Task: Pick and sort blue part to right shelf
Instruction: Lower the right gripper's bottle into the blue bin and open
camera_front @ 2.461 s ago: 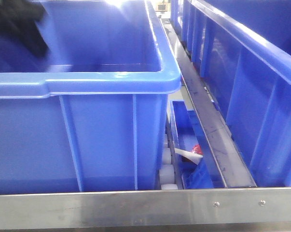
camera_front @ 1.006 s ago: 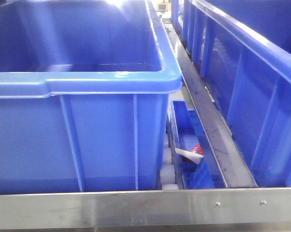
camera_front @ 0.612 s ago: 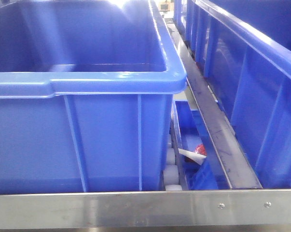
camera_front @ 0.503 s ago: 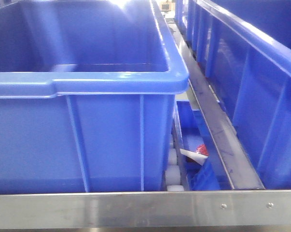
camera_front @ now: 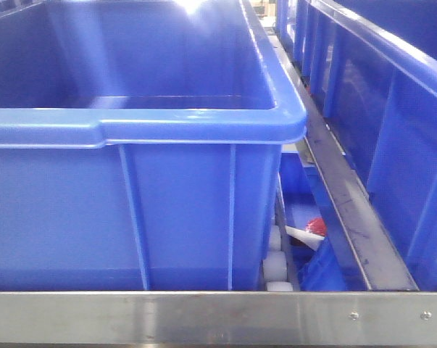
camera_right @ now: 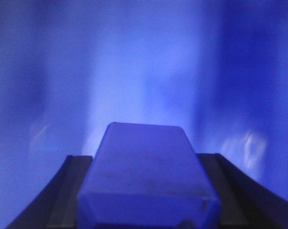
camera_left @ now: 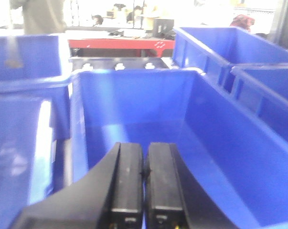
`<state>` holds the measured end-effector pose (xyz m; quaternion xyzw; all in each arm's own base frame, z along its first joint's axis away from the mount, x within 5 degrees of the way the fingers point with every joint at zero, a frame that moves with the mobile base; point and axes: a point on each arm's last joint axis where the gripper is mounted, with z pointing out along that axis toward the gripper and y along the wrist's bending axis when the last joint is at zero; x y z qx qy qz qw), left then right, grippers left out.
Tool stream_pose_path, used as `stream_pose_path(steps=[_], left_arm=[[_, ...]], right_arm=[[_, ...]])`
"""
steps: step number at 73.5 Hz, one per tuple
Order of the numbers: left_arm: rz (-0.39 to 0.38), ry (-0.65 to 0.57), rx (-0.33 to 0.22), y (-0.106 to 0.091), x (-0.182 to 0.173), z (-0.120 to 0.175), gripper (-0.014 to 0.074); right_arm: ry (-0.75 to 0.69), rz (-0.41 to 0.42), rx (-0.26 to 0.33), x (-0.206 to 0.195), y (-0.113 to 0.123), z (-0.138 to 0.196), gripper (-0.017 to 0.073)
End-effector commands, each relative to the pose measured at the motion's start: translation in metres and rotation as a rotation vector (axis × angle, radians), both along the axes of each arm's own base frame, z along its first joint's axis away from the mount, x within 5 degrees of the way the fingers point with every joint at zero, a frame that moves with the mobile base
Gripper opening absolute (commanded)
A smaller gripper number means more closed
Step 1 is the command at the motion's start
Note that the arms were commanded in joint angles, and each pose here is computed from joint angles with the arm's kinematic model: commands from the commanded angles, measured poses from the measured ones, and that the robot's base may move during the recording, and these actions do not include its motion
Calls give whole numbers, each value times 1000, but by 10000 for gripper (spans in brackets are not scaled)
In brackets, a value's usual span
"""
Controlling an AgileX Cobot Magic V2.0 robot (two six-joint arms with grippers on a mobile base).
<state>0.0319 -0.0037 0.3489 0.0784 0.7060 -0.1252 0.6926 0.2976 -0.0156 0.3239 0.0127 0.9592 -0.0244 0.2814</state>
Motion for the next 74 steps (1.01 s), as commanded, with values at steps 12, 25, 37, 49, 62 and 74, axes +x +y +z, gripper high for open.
stream_pose_path(steps=[12, 25, 37, 49, 62, 74], left_arm=[[-17, -79, -20, 0, -2, 13, 129], [-17, -81, -21, -1, -2, 13, 129], [-17, -81, -21, -1, -2, 13, 129], [-18, -85, -22, -1, -2, 14, 129], [-18, -85, -22, -1, -2, 14, 129], [-18, -85, -22, -1, -2, 14, 129]], right_arm=[[-125, -39, -18, 38, -21, -13, 288], [-71, -35, -20, 62, -24, -51, 288], [-7, -31, -22, 73, -26, -77, 290], [6, -30, -21, 75, -26, -83, 400], [25, -32, -20, 72, -26, -77, 637], [-20, -35, -27, 56, -25, -47, 592]])
